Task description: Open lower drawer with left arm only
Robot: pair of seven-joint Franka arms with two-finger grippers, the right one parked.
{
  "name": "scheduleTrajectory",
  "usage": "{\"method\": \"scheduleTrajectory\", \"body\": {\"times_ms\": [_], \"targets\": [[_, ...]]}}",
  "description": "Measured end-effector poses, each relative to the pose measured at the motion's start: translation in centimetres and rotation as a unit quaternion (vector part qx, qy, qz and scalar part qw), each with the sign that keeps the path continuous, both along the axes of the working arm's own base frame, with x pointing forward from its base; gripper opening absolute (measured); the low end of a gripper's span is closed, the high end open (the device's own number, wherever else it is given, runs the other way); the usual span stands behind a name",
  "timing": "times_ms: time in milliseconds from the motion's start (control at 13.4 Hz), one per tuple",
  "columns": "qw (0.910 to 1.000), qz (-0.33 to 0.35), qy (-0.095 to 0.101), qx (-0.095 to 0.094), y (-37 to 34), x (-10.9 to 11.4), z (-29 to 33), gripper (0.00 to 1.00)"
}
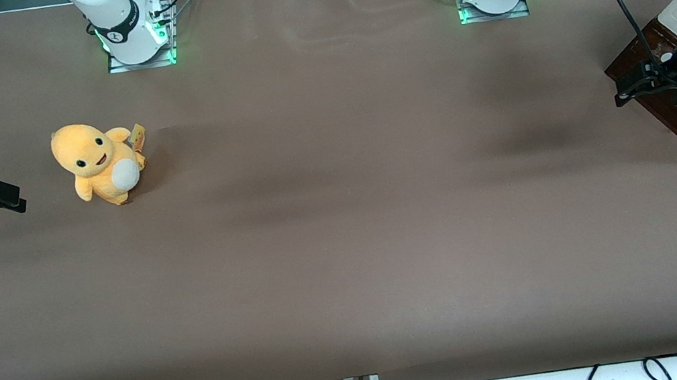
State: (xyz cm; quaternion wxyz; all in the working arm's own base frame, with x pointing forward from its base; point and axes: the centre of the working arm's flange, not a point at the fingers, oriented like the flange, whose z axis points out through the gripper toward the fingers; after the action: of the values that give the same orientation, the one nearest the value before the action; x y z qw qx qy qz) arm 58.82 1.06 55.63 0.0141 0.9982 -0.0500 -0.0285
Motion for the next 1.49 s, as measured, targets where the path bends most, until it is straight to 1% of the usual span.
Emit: {"method": "scheduleTrajectory", "body": {"times_ms": [821,970,1045,1119,1194,1269,1343,1418,1493], "targets": [[1.0,0.0,0.003,0.0,0.0,-0.1,-0.1,1.0],[1.0,0.003,0.007,0.0,0.2,-0.1,-0.4,1.0],[0.9999,0.011,0.012,0.001,0.4,-0.2,-0.6,1.0],[0.9995,0.025,0.02,0.001,0.7,-0.3,-1.0,1.0],[0.9986,0.04,0.033,0.002,1.1,-0.4,-1.7,1.0],[0.997,0.054,0.054,0.004,1.4,-0.5,-2.8,1.0],[0.9943,0.064,0.084,0.016,2.0,-0.6,-4.4,1.0],[0.9895,0.068,0.119,0.046,2.8,-0.8,-6.3,1.0],[0.9827,0.066,0.152,0.082,3.6,-0.8,-8.3,1.0]]}}
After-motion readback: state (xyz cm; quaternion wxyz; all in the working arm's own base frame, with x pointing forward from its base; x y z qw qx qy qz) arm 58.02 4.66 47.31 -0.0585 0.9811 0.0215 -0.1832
